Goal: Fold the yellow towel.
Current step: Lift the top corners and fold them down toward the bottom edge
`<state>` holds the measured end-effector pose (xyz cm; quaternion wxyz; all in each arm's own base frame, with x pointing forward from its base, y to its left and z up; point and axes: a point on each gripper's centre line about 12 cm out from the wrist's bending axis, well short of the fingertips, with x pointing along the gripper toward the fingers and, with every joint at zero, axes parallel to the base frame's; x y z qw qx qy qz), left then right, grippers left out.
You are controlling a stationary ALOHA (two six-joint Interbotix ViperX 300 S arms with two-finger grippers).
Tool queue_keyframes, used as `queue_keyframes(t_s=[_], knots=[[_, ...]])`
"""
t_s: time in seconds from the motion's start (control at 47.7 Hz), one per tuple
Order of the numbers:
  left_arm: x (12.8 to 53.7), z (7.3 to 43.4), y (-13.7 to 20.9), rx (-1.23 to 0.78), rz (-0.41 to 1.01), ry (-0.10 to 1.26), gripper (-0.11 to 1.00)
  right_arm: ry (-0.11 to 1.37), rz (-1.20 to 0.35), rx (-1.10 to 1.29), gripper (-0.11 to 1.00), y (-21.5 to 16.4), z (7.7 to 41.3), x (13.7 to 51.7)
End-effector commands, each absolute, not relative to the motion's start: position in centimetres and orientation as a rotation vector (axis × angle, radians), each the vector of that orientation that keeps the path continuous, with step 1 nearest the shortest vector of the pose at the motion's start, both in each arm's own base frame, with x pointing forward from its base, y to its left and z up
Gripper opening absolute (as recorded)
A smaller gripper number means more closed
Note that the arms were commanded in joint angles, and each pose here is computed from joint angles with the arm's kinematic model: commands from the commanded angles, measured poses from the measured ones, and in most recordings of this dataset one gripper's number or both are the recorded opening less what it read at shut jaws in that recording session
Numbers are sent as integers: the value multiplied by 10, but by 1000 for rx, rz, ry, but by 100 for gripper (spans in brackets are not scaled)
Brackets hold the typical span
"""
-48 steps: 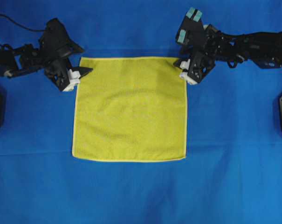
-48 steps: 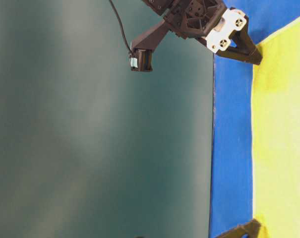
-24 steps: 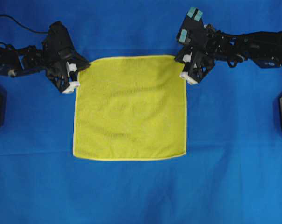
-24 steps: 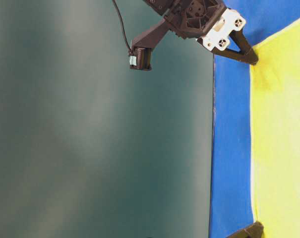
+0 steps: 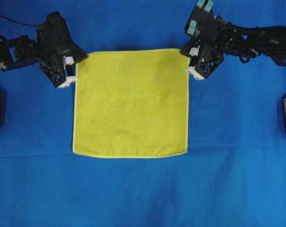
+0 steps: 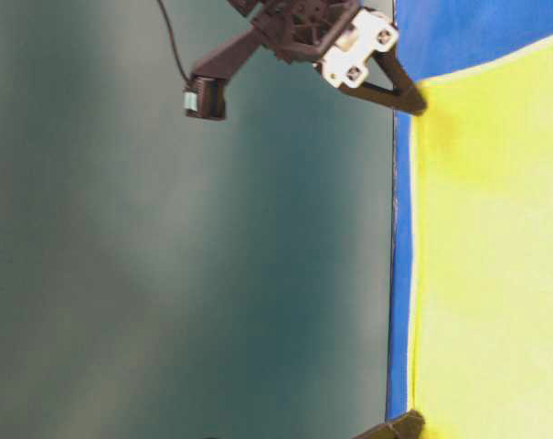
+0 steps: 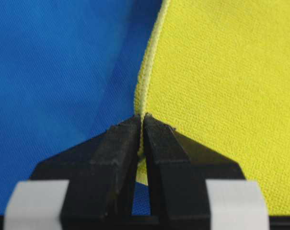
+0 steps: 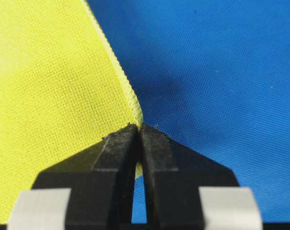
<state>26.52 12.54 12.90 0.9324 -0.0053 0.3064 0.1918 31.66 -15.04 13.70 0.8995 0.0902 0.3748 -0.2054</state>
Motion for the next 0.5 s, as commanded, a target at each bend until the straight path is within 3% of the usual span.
queue_keyframes(t_s=[0.0, 0.231, 0.482], knots=[[269, 139, 128, -7, 400, 595, 2, 745, -431, 182, 3, -153, 148, 317], [269, 136, 115, -33, 365, 629, 2, 756, -410, 188, 3, -143, 148, 319], [278, 133, 66, -46, 212, 722, 2, 781, -298, 204, 3, -95, 153, 332]])
